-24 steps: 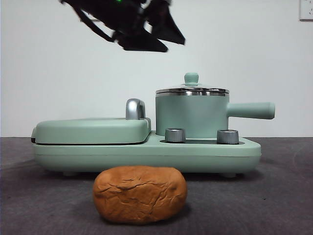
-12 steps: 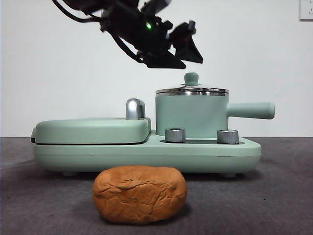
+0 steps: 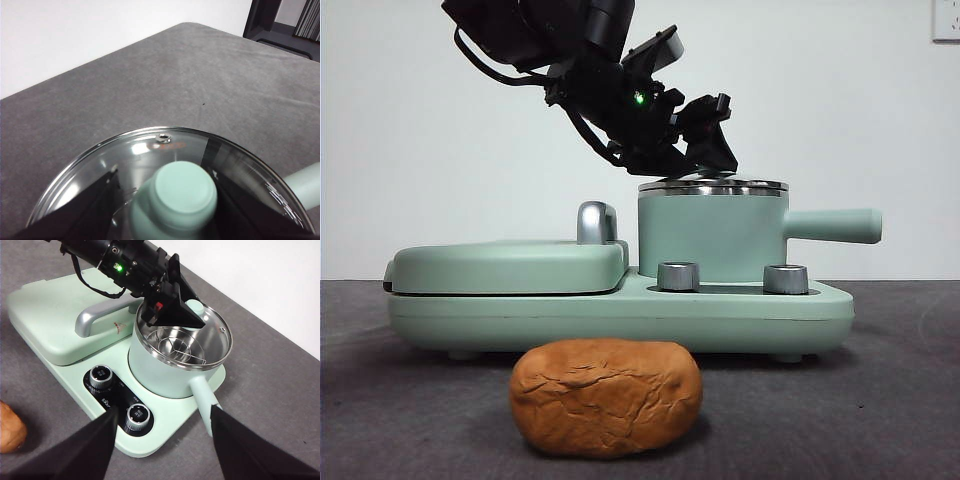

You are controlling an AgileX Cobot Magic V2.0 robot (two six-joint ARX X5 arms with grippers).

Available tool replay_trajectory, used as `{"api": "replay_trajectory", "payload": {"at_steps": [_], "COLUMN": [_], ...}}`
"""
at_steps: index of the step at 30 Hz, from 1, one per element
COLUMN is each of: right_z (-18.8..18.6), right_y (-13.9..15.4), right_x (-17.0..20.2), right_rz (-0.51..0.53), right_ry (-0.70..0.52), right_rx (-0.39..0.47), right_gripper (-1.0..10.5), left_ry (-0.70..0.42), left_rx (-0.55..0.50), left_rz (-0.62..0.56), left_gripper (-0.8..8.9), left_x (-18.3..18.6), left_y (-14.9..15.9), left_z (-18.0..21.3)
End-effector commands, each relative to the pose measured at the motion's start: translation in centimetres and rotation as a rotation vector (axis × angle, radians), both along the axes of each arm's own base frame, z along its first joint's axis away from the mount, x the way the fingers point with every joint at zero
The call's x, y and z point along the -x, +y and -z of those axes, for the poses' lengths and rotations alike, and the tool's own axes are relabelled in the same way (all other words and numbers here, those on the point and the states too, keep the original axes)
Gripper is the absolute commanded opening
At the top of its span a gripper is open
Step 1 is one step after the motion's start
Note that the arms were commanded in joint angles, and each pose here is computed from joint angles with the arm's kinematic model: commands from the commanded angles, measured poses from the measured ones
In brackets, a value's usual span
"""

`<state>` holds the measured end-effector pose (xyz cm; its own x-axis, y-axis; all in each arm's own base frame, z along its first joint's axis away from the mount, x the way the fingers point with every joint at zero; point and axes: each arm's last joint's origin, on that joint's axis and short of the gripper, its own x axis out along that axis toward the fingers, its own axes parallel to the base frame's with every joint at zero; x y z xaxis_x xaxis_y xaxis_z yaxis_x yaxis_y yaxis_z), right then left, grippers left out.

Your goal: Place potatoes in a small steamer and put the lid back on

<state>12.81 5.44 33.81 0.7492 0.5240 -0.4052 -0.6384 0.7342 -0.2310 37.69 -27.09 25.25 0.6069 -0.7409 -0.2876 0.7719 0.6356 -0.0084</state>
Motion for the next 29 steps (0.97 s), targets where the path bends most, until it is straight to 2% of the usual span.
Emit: {"api": "replay_trajectory", "payload": {"at_steps": [1, 3, 6, 7, 17, 29], "right_z": [-0.5, -0.4, -0.4, -0.4, -0.4, -0.4], "right_y": [0.1, 0.2, 0.2, 0.2, 0.2, 0.2], "right_x": [-0.1, -0.2, -0.2, -0.2, -0.2, -0.2], "right_rz": [0.000, 0.000, 0.000, 0.000, 0.003, 0.010], "right_ry": [-0.002, 0.002, 0.007, 0.008, 0.013, 0.023], "right_rx": [-0.014, -0.013, -0.011, -0.011, -0.016, -0.030], "right_gripper": [2.9, 2.9, 2.9, 2.9, 2.9, 2.9], "left_ry": [-0.006, -0.007, -0.007, -0.007, -0.021, -0.146], "left_rx": [0.013, 0.014, 0.013, 0.013, 0.022, 0.067], "left_rz": [0.009, 0.009, 0.009, 0.009, 0.008, -0.004], "left_gripper": [2.75, 2.33, 0.40, 0.03, 0.06, 0.06], "left_x": [-0.2, -0.2, -0.2, -0.2, 0.0, 2.6], "left_y": [-0.8, -0.8, -0.8, -0.8, -0.6, 1.5], "left_z": [0.1, 0.0, 0.0, 0.0, -0.7, -7.7]}}
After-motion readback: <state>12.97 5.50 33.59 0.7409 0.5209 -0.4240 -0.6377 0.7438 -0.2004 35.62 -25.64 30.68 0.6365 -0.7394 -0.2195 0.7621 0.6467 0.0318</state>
